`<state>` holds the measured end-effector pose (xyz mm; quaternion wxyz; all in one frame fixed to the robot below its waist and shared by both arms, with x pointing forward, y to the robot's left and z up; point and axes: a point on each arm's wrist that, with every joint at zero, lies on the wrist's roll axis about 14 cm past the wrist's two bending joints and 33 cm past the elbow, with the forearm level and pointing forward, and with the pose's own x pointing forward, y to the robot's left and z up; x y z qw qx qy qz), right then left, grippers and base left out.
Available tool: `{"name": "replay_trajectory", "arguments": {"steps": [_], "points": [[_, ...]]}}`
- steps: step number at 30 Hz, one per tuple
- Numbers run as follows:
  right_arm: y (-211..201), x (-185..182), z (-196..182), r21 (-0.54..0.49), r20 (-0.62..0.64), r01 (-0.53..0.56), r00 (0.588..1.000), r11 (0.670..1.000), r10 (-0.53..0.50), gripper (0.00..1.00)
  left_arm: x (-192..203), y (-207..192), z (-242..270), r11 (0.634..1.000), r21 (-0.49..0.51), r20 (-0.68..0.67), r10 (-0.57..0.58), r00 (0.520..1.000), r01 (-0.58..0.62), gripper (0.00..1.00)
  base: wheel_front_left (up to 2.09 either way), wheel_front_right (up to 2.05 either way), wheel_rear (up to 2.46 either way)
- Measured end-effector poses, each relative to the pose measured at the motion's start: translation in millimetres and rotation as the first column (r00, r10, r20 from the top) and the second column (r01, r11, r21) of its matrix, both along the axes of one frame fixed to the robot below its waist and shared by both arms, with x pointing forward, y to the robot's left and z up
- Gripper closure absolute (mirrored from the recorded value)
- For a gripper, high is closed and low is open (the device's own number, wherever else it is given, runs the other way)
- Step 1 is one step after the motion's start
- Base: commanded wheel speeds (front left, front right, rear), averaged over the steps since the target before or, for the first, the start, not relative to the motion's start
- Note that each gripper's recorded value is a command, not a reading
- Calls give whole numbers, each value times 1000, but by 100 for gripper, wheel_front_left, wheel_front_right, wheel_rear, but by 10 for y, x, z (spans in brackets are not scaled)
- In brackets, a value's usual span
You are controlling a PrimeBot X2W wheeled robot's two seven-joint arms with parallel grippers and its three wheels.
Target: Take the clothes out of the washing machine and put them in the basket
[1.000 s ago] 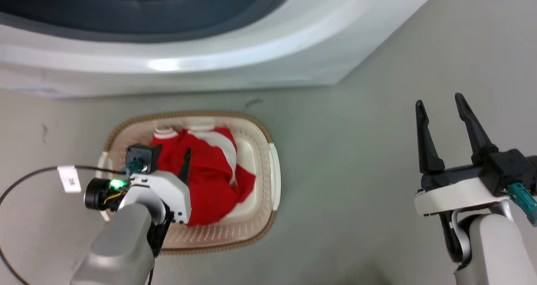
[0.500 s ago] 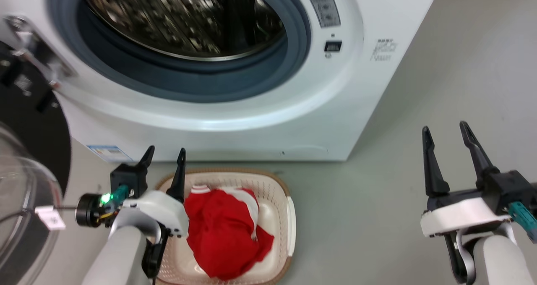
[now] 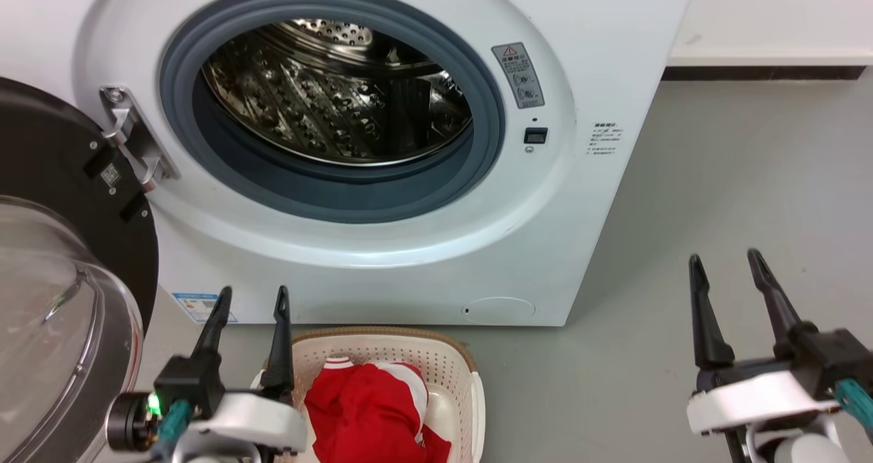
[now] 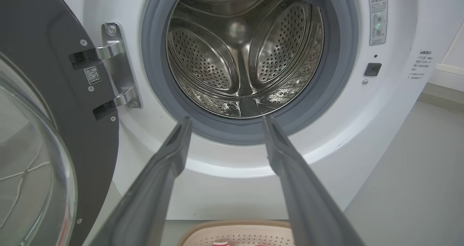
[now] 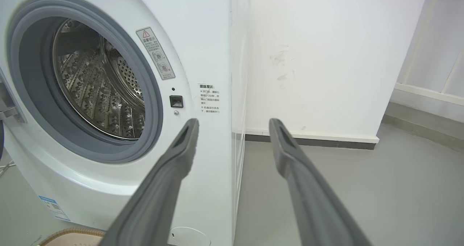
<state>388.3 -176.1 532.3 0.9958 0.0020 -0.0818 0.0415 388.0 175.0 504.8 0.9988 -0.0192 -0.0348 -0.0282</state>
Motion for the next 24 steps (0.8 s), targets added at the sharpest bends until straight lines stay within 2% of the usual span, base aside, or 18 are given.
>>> {"name": "replay_trajectory", "arguments": {"steps": [6,11,24], "points": [[-15,-189,-62,37,-19,5,1000,999,-4,0,-210,9,153,999,11,54,43,998,-43,0,0,0,0],[47,-295,-75,49,-23,-13,1000,999,14,0,-321,5,234,998,50,82,33,996,-37,0,0,0,0],[32,-360,-14,54,-4,-8,1000,999,9,0,-365,-21,243,998,48,87,30,996,-35,0,0,0,0]]}}
